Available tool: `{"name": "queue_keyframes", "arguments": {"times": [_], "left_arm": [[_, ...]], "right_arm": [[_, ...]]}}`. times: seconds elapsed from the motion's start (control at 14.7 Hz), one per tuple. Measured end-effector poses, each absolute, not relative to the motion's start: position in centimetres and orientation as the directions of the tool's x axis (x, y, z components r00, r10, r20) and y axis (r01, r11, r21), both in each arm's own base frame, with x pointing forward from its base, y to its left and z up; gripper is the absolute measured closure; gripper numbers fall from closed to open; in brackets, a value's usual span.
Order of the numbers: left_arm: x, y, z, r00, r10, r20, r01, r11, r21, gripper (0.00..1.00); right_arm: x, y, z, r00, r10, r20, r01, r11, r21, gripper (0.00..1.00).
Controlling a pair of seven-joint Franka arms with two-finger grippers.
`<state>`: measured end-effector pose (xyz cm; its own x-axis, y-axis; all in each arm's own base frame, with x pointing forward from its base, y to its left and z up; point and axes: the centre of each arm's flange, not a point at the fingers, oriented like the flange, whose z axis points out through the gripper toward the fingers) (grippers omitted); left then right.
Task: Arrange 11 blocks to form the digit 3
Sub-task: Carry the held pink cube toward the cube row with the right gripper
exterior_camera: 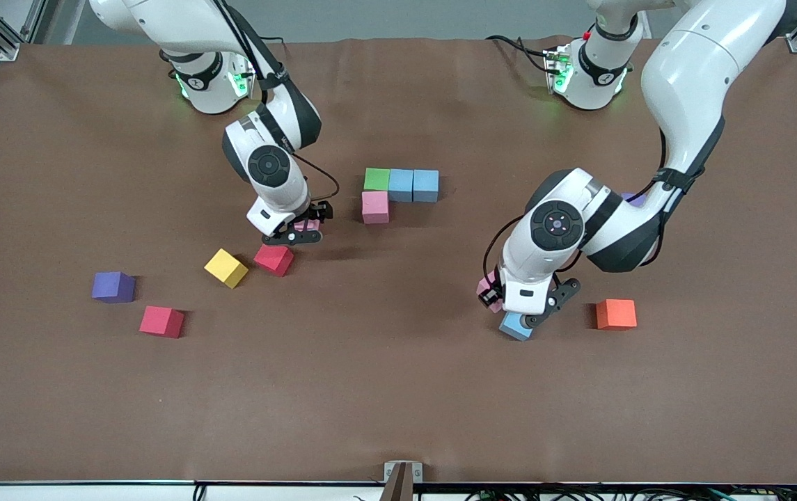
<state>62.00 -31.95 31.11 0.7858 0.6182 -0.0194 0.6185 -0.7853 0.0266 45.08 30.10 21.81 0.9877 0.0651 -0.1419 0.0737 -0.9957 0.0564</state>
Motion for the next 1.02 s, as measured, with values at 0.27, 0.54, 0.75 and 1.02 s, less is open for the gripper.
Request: {"name": "queue_keyframes", "arguments": {"times": [0.27, 0.54, 0.75, 1.02], "left_arm": [[62.17, -31.61, 31.11, 0.782, 0.622, -0.019, 0.623, -0.782, 0.027, 0.45], [62.18, -31.59, 31.11, 0.782, 0.623, -0.019, 0.623, -0.782, 0.026, 0.45], [62.2, -31.55, 31.11, 0.782, 0.623, -0.019, 0.623, -0.781, 0.026, 0.45], [62.35, -31.3, 31.12, 0.779, 0.626, -0.019, 0.627, -0.779, 0.026, 0.45]], "right_arm": [[45.01, 30.05, 21.69, 0.988, 0.065, -0.141, 0.074, -0.996, 0.056, 0.0], [44.86, 29.95, 21.34, 0.987, 0.065, -0.147, 0.074, -0.995, 0.059, 0.09], [44.8, 29.91, 21.05, 0.986, 0.064, -0.151, 0.075, -0.995, 0.062, 0.24], [44.88, 29.97, 21.23, 0.987, 0.065, -0.147, 0.075, -0.995, 0.059, 0.4]]}}
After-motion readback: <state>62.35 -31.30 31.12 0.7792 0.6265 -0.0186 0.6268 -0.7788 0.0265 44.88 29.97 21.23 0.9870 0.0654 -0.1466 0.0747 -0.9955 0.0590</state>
